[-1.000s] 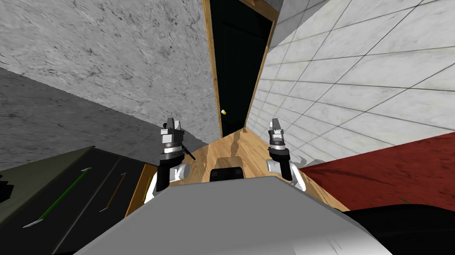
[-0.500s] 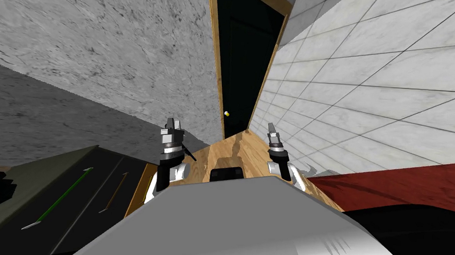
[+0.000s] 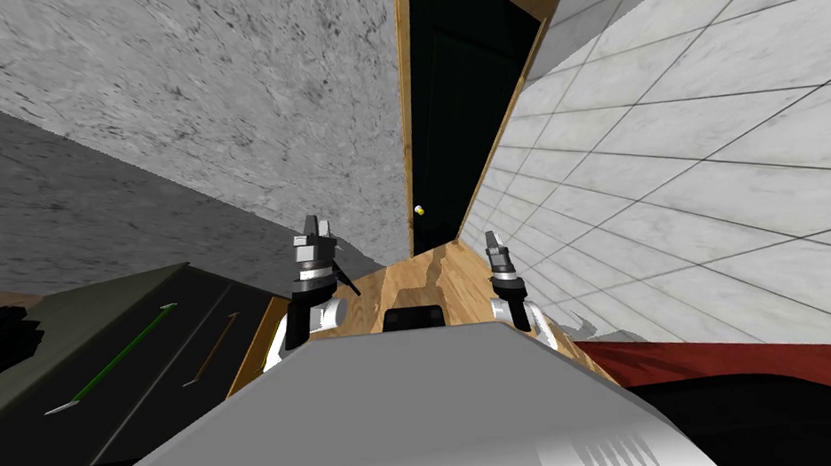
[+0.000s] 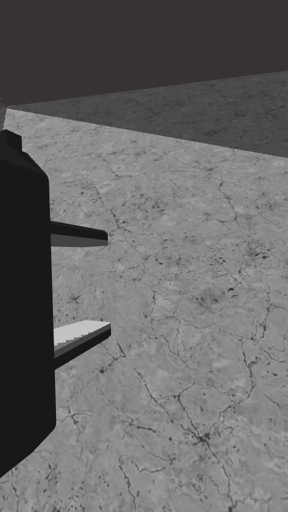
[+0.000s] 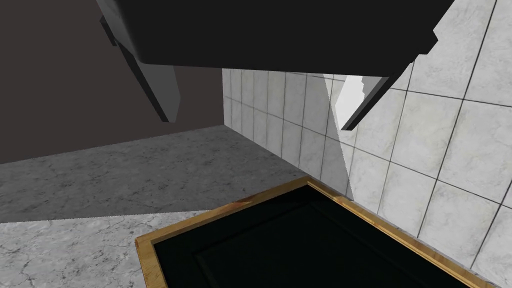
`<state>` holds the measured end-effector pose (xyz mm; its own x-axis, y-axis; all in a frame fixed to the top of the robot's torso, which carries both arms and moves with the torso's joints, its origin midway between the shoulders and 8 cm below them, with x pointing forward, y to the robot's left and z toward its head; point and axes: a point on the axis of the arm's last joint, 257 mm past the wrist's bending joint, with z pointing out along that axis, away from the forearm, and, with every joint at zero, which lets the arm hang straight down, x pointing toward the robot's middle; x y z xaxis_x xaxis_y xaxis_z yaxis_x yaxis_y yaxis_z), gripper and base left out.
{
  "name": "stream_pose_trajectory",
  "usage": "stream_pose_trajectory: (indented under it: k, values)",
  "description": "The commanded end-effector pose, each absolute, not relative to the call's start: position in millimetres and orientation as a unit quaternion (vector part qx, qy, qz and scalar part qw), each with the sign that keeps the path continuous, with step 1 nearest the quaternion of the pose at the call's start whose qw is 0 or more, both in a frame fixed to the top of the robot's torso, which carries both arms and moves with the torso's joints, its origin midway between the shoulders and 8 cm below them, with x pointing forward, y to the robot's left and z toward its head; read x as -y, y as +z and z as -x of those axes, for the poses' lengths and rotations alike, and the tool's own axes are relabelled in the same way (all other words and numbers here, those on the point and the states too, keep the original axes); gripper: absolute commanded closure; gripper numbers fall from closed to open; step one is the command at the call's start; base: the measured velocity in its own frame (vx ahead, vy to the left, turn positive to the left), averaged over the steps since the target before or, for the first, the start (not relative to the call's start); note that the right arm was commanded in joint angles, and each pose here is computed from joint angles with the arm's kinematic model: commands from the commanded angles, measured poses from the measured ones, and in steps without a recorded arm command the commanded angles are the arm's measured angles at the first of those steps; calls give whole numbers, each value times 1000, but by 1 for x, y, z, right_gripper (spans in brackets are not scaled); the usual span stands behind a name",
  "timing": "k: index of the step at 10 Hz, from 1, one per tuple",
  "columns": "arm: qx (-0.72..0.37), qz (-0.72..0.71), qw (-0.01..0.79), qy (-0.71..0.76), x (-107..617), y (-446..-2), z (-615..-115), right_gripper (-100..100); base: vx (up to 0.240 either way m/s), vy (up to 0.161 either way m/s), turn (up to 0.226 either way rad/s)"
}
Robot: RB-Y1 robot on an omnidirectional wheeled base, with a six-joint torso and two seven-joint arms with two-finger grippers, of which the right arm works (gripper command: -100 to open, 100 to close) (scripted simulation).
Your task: Pull the door open
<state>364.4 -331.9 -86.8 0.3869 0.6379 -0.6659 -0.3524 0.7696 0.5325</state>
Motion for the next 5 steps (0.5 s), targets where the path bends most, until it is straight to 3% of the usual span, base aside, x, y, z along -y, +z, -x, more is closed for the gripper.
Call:
stream_pose_trajectory:
  k: [1,5]
  values:
    - [-476,-146,820,283,335,-99,-365,-100,98,-3,97]
    - [-505,-126,820,237,345,-128,-365,-100,112,4,98]
